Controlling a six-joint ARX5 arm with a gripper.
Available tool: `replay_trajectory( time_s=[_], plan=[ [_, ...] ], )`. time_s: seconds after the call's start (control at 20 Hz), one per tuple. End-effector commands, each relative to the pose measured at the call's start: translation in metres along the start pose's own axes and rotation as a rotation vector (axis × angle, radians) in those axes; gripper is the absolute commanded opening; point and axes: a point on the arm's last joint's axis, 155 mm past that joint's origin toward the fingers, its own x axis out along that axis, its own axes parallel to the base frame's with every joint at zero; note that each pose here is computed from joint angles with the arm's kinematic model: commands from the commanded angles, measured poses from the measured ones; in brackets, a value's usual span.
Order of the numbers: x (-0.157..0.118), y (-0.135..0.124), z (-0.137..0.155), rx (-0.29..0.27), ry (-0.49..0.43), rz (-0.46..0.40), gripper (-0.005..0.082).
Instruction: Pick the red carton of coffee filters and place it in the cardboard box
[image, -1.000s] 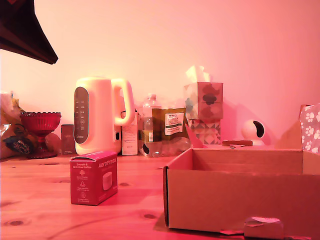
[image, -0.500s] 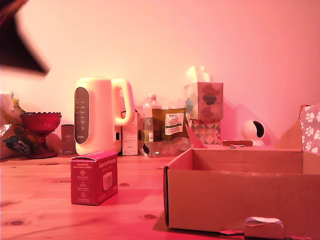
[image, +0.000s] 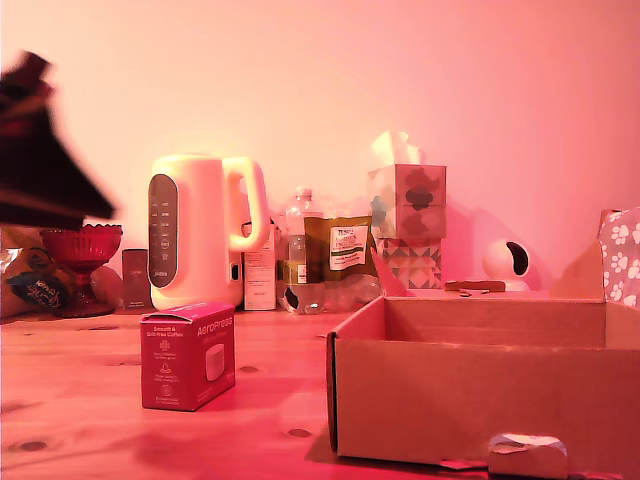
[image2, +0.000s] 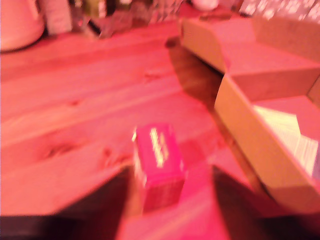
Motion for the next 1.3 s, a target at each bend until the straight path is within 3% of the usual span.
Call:
replay_trajectory(
  time_s=[0.0, 0.4, 0.9, 0.95, 1.05, 1.1, 1.25],
  plan=[
    [0.01, -0.005, 0.005, 0.005, -0.023, -0.017, 0.066],
    [0.05, 0.002, 0.001, 0.027, -0.071, 0.022, 0.0659],
    [0.095, 0.015, -0.052, 0.001, 0.043, 0.058, 0.0644],
    [0.096, 0.015, -0.052, 0.002, 0.046, 0.058, 0.0584],
    [0.096, 0.015, -0.052, 0.002, 0.046, 0.058, 0.0298],
    [0.096, 0.015, -0.053, 0.003, 0.049, 0.057, 0.0209],
    [0.094, 0.01, -0.053, 0.006, 0.057, 0.032, 0.0198]
  ],
)
